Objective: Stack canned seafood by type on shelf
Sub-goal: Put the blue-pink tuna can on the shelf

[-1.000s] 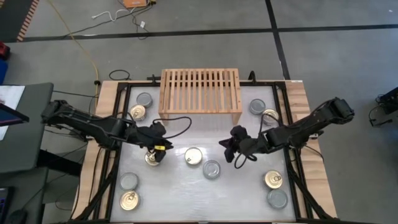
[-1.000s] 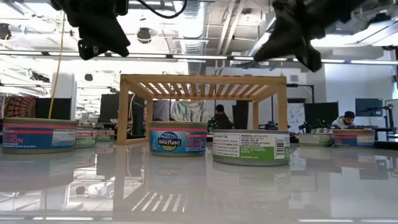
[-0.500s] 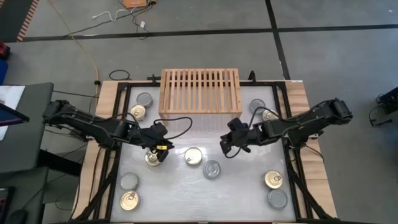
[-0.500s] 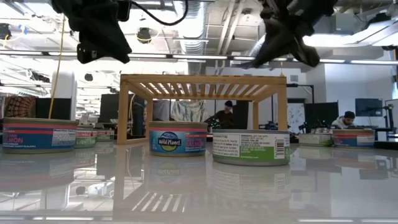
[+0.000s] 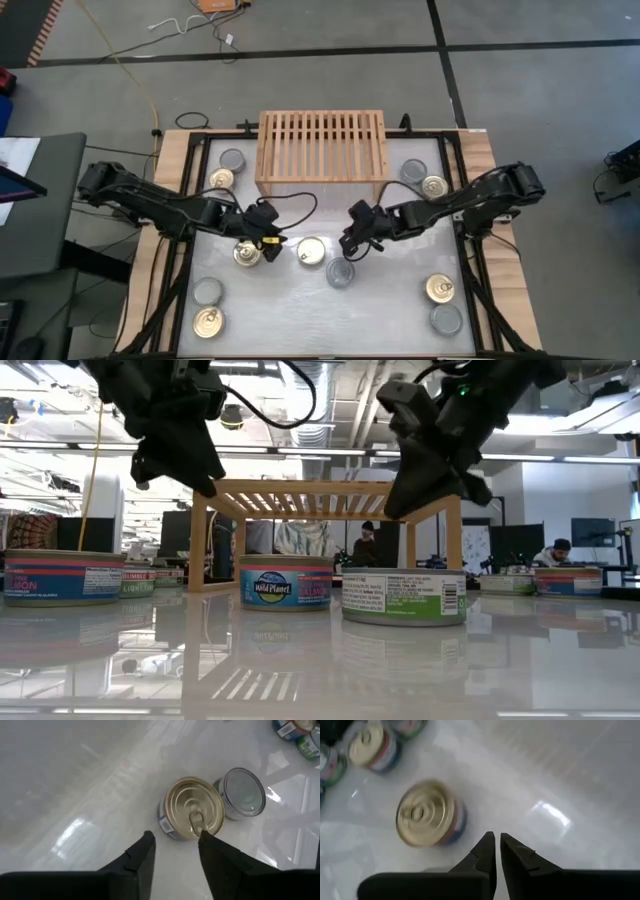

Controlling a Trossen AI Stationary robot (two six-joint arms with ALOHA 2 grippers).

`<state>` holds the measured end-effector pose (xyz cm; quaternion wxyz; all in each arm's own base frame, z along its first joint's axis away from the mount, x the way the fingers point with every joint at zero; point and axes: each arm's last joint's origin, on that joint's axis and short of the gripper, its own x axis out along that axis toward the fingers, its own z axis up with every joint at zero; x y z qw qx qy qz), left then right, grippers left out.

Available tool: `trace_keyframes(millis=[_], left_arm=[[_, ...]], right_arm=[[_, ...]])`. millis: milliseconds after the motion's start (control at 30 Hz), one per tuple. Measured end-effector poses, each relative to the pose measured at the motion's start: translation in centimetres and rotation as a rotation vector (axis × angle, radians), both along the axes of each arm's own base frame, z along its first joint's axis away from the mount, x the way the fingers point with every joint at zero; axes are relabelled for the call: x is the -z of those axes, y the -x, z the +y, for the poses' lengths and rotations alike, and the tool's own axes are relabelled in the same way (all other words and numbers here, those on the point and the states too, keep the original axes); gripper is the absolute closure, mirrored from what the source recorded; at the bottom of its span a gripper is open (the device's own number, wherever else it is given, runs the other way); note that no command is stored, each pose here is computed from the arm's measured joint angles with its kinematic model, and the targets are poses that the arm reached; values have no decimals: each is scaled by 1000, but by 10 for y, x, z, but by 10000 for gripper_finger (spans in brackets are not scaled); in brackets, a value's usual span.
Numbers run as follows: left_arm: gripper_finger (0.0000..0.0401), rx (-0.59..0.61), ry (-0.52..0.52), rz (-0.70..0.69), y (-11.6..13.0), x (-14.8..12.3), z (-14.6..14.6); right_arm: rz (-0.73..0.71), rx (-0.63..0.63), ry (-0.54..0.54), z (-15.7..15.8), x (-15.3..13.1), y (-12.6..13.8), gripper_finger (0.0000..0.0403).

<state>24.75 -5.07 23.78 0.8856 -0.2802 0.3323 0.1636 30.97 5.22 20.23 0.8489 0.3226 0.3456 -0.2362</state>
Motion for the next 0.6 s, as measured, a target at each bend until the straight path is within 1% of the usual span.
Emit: trace_keyframes(millis=[100, 167, 267, 333, 433, 533, 600], left_arm=[[230, -11, 11, 13, -5, 6, -1], [223, -4, 22, 15, -7, 8, -2], [221, 37, 29, 28, -8, 9, -1], [221, 42, 23, 28, -8, 9, 2], [221, 40, 11, 31, -9, 9, 7], [221, 76, 16, 39, -10, 9, 11], [221, 89, -6, 54, -9, 12, 14]], right_arm=[[-11, -26, -36, 3, 8, -7, 335], [-21, -24, -59, 4, 12, -11, 329], [-67, 32, -119, 5, 15, -17, 316], [-100, 47, -142, 5, 13, -19, 306], [-115, 61, -157, 5, 12, -20, 292], [-122, 79, -164, 5, 12, -20, 277], [-128, 83, -165, 5, 13, -21, 266]])
